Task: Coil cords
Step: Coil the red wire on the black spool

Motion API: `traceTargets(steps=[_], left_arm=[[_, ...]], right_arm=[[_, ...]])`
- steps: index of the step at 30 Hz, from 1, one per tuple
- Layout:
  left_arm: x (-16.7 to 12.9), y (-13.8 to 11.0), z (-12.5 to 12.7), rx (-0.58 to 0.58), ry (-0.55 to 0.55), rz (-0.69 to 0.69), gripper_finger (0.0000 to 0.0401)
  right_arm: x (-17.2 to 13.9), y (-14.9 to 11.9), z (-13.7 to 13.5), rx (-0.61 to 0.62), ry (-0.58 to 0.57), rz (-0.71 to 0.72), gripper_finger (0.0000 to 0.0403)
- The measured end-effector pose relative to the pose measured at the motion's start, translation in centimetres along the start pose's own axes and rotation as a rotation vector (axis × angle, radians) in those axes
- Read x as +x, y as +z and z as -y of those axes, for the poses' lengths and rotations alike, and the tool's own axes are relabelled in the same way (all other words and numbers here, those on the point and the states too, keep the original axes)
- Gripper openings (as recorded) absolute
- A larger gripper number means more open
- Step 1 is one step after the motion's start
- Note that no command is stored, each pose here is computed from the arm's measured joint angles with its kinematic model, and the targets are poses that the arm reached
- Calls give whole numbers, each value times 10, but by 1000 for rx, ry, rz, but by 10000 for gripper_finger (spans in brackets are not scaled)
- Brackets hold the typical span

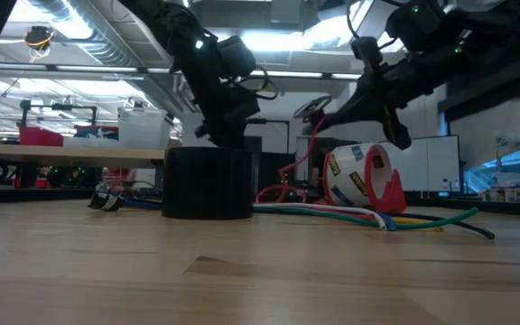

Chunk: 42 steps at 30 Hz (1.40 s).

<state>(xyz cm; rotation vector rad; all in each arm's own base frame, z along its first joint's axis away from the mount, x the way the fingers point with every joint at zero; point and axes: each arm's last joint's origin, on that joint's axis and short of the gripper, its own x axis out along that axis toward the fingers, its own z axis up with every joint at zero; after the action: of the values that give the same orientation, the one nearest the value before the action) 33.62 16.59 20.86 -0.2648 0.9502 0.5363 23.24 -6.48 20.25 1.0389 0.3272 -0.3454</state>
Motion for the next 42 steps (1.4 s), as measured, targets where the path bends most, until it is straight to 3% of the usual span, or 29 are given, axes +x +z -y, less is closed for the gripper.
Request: traceTargets(steps=[8, 15, 19, 23, 28, 42], left_arm=[[5, -1, 1, -29, -176, -12, 33], [28, -34, 7, -75, -314, -3, 29], [38, -53, 22, -80, -400, 87, 30], [35, -52, 42, -22, -467, 256, 31], [31, -52, 58, 103, -474, 324, 31], [31, -54, 62, 19, -464, 302, 31]], right_arm=[[-14, 4, -11, -14, 82, 10, 5], [-25, 6, -18, -43, 133, 15, 5], [-29, 6, -20, -48, 142, 23, 5], [-32, 8, -23, -54, 170, 44, 5], [-33, 11, -28, -57, 218, 78, 5], [-33, 12, -28, -53, 222, 82, 5]])
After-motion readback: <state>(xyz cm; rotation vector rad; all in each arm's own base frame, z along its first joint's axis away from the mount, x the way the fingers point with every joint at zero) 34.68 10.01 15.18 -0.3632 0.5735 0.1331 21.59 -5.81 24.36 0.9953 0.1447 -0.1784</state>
